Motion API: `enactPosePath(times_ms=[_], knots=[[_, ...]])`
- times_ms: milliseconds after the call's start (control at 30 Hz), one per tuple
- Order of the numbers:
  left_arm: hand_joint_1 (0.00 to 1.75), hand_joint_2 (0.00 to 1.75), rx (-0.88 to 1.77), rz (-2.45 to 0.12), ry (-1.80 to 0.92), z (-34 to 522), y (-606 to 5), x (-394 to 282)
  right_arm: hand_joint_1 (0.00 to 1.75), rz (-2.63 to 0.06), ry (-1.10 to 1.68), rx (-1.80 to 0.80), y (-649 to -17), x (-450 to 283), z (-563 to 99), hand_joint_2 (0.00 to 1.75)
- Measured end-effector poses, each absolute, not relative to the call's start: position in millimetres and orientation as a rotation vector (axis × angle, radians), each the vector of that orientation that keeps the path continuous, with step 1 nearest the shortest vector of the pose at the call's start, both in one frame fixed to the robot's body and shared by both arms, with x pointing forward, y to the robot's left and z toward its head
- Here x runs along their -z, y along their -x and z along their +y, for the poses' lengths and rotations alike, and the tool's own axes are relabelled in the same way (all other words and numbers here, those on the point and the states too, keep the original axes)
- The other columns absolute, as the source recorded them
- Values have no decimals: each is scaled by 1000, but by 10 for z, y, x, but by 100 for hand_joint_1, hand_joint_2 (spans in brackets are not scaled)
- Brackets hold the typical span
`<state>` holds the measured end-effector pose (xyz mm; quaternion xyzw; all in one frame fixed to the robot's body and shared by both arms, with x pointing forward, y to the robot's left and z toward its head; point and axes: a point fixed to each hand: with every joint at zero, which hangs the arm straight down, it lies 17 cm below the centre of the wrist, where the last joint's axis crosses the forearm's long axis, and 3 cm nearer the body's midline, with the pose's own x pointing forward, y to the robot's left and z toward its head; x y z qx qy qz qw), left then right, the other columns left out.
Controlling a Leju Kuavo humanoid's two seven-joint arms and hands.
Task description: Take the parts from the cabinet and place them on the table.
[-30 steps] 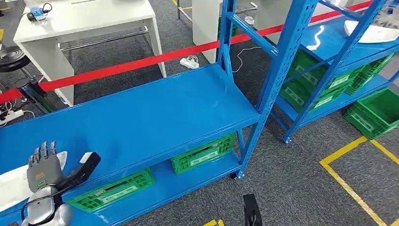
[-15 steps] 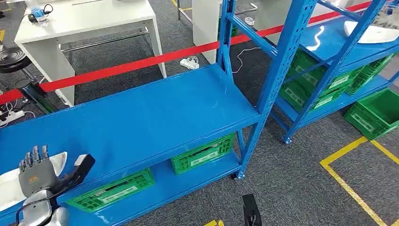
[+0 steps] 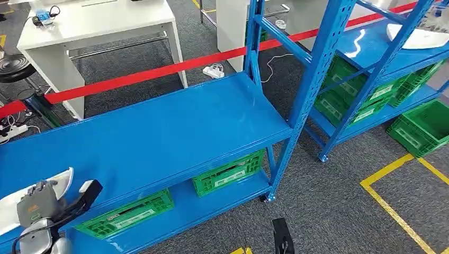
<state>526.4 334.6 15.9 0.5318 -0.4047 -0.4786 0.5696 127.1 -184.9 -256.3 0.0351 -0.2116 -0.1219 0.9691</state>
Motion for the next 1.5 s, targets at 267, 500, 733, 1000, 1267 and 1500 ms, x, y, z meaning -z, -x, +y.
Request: enactPosePath(times_ms=[267, 500, 733, 1000, 1267, 1500], knots=[[175, 175, 1128, -943, -1245, 3352, -5247, -132, 0, -429, -69, 246, -1276, 2562, -1852, 0], [175, 175, 1128, -936, -1247, 3371, -5246, -130, 0, -429, -69, 246, -1276, 2562, -1853, 0], [175, 175, 1125, -944, -1253, 3374, -5258, -154, 0, -430, -66, 244, -1275, 2563, -1857, 0], [175, 175, 1126, -945, -1253, 3375, -5259, -154, 0, -429, -64, 247, -1275, 2564, -1862, 0], [175, 175, 1127, -945, -1254, 3378, -5258, -154, 0, -429, -64, 250, -1274, 2565, -1864, 0], [175, 175, 1127, -945, -1254, 3378, -5258, -154, 0, -429, -64, 250, -1274, 2565, -1865, 0]])
